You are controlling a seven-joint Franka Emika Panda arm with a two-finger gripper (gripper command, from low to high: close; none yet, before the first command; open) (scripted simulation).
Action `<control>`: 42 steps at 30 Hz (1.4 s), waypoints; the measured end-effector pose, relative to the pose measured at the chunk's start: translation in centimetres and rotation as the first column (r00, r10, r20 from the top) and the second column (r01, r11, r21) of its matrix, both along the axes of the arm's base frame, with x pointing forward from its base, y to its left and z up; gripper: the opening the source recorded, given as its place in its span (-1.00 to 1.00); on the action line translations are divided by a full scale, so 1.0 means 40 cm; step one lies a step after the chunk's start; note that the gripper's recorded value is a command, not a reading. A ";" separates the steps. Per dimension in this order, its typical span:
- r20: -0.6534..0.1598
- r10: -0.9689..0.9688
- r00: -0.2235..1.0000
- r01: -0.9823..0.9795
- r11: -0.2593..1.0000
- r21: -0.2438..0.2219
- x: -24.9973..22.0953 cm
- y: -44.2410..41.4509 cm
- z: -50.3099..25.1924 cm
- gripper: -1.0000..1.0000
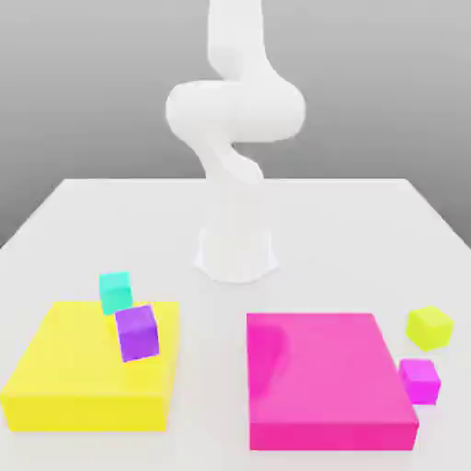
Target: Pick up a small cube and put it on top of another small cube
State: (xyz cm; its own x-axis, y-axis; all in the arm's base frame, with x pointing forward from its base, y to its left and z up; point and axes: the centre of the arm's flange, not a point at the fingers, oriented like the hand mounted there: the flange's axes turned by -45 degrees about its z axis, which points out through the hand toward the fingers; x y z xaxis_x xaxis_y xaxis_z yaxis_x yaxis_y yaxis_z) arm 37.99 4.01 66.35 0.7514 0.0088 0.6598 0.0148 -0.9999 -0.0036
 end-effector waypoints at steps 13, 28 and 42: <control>-0.394 0.155 0.906 -0.182 0.983 -0.032 0.033 0.513 -0.710 0.00; -0.658 0.250 0.710 -0.336 0.942 -0.005 -0.345 0.734 -1.271 0.00; -0.657 0.251 0.710 -0.336 0.942 -0.004 -0.346 0.735 -1.254 -1.00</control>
State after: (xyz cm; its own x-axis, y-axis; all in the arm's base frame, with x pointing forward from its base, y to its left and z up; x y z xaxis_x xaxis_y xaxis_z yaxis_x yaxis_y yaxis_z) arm 24.17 33.42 16.20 0.9388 0.3446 0.0032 0.3446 -0.9387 -0.0088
